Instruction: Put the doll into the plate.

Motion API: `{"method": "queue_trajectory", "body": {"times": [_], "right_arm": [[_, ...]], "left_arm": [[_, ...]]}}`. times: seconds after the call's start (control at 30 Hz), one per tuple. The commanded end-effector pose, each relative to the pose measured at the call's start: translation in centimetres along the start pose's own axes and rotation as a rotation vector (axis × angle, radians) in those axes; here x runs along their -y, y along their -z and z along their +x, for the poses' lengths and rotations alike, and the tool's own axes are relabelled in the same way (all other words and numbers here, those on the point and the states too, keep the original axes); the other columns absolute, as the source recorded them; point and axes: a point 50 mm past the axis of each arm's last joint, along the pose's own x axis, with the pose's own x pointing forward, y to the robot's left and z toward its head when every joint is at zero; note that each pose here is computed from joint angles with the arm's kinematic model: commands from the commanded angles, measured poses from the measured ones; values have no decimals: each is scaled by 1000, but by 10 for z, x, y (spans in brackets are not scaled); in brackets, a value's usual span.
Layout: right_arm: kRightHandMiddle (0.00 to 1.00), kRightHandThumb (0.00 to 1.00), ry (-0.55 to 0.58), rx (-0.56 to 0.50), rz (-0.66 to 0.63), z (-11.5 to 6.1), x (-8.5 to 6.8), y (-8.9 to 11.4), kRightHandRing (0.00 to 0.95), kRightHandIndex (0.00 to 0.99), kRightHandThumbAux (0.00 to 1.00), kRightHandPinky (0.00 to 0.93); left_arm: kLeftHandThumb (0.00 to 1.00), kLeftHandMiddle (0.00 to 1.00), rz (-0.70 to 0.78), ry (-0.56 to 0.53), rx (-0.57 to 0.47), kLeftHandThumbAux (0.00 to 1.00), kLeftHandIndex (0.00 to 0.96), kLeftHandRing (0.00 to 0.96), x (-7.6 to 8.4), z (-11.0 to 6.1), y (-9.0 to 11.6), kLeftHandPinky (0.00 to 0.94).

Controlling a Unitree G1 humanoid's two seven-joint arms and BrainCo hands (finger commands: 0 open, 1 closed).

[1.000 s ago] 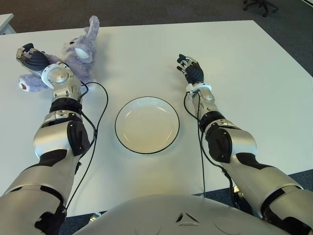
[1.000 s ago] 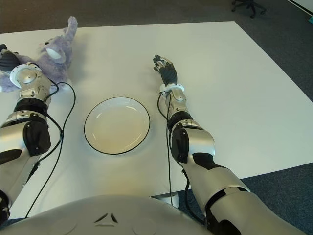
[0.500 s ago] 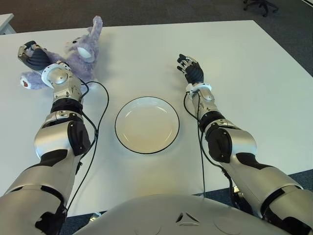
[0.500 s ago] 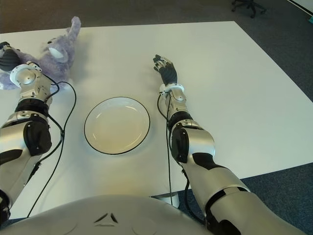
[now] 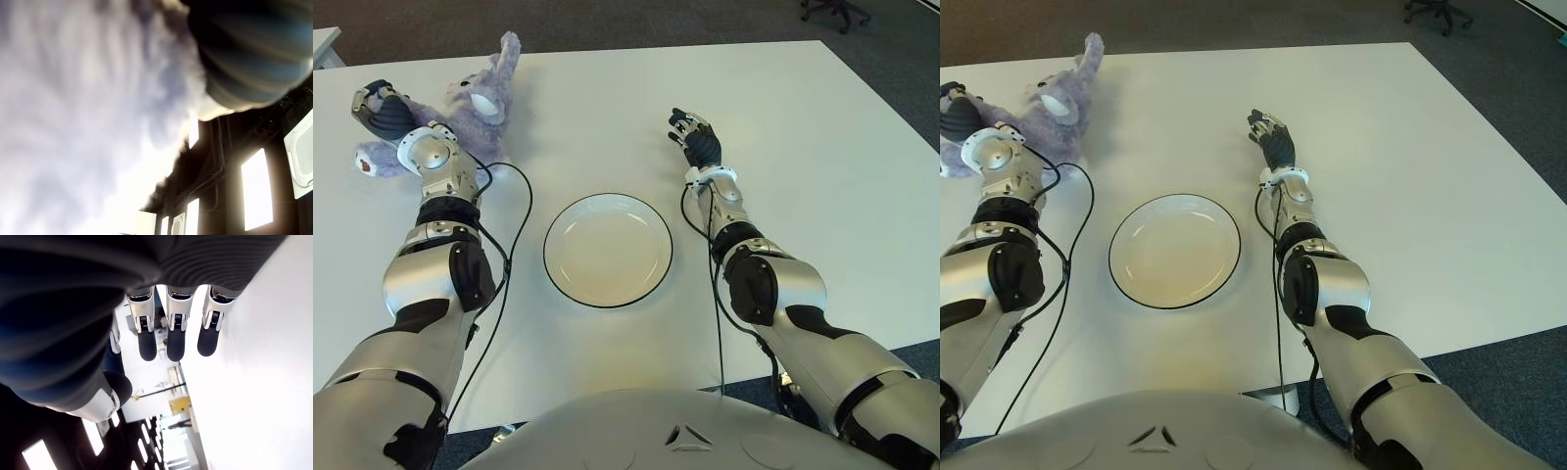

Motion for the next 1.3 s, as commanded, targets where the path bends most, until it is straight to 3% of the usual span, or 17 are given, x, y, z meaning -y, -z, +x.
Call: {"method": "queue_trajectory", "body": {"times": [0.03, 1.3], "right_arm": [[155, 696, 31, -93, 12, -6, 1, 19, 125, 401, 726, 146], [164, 697, 52, -91, -11, -6, -2, 19, 131, 401, 725, 152]], "left_arm": [[707, 832, 24, 26, -23, 704, 442, 840, 5, -3, 4, 846], [699, 857, 120, 227, 33, 711, 439, 872, 30, -9, -6, 856]]}}
